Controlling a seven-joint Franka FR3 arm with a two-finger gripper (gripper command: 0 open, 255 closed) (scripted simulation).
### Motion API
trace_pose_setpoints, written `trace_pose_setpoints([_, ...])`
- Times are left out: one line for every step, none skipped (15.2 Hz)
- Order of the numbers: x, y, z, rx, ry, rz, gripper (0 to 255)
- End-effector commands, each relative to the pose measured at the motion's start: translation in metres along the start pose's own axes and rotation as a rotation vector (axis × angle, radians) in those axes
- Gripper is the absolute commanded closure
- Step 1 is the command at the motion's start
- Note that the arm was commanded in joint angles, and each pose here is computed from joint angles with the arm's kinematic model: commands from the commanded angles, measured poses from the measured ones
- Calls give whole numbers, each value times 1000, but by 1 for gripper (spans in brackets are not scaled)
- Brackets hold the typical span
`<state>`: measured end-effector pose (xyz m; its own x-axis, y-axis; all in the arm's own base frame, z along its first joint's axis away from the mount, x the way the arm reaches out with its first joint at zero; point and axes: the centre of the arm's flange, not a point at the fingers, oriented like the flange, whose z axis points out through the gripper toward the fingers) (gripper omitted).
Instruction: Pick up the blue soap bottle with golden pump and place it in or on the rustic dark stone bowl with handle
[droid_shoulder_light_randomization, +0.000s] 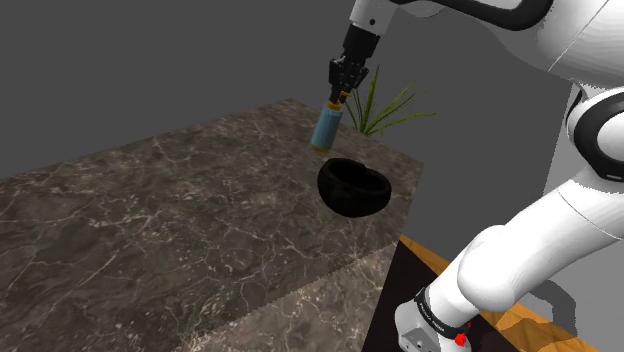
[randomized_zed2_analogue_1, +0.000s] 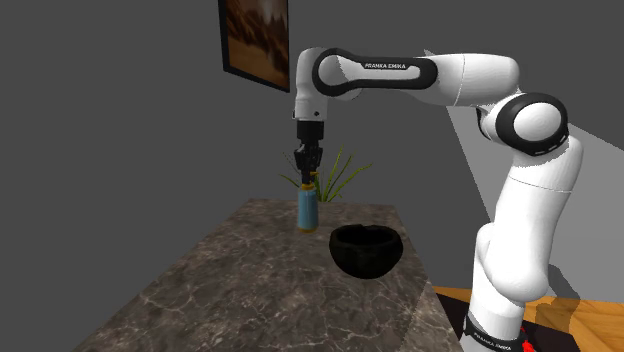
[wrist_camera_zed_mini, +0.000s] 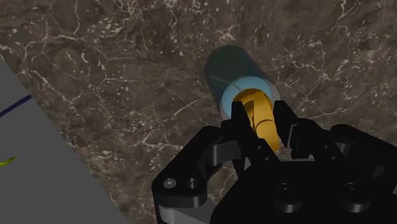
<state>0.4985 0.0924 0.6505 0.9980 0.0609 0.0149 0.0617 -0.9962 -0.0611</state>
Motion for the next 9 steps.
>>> trace_pose_setpoints([0, 0, -10, 0, 0, 0, 255])
trace_pose_setpoints([0, 0, -15, 0, 0, 0, 255])
trace_pose_setpoints([0, -1, -20, 0, 0, 0, 255])
trace_pose_setpoints([1, -1, -25, 0, 0, 0, 255])
trace_pose_setpoints([1, -1, -31, 0, 0, 0, 255])
trace_pose_setpoints([1, -2, -36, 0, 0, 0, 255])
trace_pose_setpoints([1, -2, -41, 0, 0, 0, 255])
trace_pose_setpoints([1, -2, -47, 0, 0, 0, 255])
trace_pose_setpoints([1, -3, -52, 0, 0, 0, 255])
